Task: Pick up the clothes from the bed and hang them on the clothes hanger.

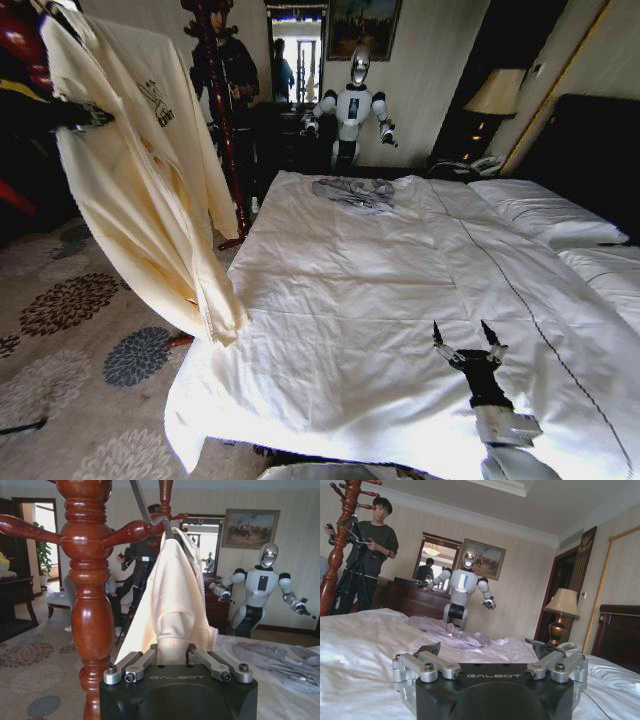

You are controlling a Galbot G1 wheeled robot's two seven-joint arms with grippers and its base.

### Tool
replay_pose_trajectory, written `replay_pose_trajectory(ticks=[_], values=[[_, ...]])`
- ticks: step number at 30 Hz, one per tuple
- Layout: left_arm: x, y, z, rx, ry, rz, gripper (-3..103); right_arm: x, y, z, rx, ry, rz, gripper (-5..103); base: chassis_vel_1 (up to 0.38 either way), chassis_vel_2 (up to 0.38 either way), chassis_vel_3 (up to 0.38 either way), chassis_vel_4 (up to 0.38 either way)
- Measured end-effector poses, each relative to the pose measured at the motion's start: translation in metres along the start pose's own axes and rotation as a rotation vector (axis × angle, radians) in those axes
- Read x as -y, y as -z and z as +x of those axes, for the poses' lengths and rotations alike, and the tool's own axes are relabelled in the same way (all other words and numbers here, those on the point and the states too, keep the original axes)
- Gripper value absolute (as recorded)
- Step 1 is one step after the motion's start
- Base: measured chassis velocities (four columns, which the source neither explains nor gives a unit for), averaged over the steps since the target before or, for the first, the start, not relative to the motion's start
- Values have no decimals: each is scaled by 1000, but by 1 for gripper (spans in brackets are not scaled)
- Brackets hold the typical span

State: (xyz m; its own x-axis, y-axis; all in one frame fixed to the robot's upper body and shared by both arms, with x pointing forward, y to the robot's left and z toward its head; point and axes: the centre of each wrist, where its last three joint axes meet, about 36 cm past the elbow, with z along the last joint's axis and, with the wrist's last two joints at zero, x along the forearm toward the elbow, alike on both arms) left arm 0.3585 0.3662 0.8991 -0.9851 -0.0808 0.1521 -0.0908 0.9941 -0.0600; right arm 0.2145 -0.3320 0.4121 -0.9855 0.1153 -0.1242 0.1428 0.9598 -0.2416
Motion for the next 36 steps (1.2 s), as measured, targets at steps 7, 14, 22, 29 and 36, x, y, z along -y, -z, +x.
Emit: replay_pose_trajectory(ticks=[7,14,22,29,36], values=[[-2,0,-6,-12,10,18,17,0,0,0,0,0,0,100,0,0,0,0],[-18,7,-21,-28,30,68,17,0,0,0,0,0,0,100,0,0,0,0],[-30,10,-39,-39,24,112,17,0,0,0,0,0,0,100,0,0,0,0],[-21,9,-67,-39,-31,148,17,0,0,0,0,0,0,100,0,0,0,0],[-2,8,-91,-51,-65,150,17,0,0,0,0,0,0,100,0,0,0,0]])
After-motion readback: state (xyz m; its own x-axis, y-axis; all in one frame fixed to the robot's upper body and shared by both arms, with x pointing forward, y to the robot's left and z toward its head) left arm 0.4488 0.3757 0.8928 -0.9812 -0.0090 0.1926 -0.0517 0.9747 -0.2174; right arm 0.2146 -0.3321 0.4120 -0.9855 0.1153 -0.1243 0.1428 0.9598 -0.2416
